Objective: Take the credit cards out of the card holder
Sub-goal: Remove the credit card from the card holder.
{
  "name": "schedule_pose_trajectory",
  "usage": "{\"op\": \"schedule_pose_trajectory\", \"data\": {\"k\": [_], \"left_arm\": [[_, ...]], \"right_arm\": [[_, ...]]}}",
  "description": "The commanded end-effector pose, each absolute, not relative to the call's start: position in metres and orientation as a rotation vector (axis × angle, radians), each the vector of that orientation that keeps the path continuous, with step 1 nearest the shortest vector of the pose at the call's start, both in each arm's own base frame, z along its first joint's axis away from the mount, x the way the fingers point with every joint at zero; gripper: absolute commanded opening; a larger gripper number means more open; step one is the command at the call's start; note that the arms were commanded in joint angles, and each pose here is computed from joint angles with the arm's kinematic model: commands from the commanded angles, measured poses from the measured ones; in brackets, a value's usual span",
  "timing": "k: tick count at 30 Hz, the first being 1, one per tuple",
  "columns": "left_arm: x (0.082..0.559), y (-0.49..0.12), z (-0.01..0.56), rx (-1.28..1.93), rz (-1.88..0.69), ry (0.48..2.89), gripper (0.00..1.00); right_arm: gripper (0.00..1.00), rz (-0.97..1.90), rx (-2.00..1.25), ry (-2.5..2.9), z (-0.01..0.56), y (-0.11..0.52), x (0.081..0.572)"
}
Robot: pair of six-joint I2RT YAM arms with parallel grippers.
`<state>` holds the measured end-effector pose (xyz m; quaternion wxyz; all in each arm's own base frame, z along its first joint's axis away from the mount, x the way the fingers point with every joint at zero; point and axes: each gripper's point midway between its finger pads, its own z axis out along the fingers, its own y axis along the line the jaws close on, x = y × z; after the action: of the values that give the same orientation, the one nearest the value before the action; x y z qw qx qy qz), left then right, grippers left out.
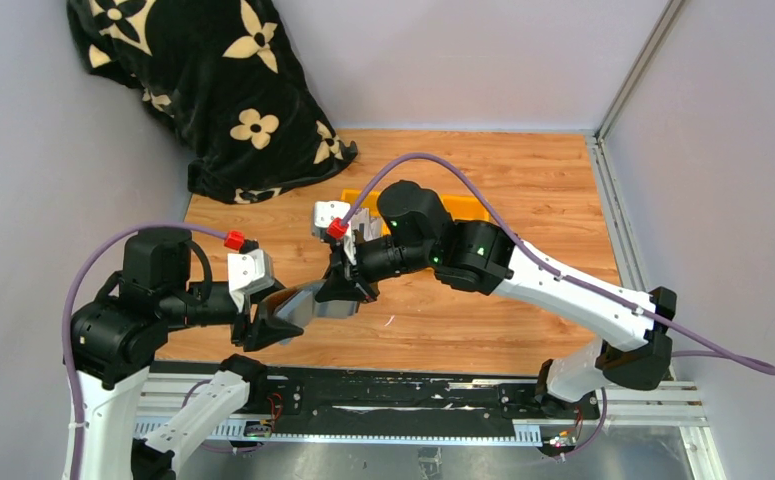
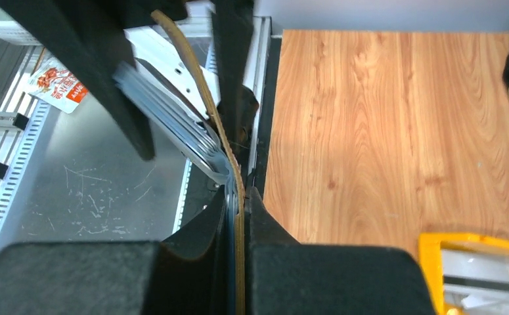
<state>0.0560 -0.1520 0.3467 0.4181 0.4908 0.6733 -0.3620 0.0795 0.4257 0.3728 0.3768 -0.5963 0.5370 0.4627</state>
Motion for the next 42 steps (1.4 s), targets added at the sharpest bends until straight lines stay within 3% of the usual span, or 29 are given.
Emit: {"op": "schedule_pose_trajectory", "data": {"k": [1, 13, 17, 22, 28, 42], "left_arm": [[0.055, -0.152, 0.348, 1.258, -0.884, 1.646, 0.57], [0.056, -0.156, 0.346, 1.261, -0.93, 1.663, 0.53], [0.047, -0.16, 0.352, 1.284, -0.986, 1.61, 0.84], [0.057, -0.162, 0.364, 1.243, -0.949, 1.582, 0.98], [0.092, -0.153, 0.368, 1.101, -0.755, 1.579, 1.0], [0.108, -0.14, 0.363, 1.028, -0.615, 1.564, 0.95]], "right_arm": [[0.0, 1.275, -1.321, 1.372, 0.395, 0.415, 0.095], [0.0, 1.46, -1.192, 1.363, 0.422, 0.402, 0.087], [0.0, 1.411, -1.12, 1.446, 0.421, 0.405, 0.091], [0.0, 1.213, -0.928, 1.618, 0.413, 0.414, 0.117], [0.0, 0.975, -0.788, 1.689, 0.412, 0.425, 0.133], [0.0, 0.877, -0.755, 1.648, 0.427, 0.439, 0.125]]}}
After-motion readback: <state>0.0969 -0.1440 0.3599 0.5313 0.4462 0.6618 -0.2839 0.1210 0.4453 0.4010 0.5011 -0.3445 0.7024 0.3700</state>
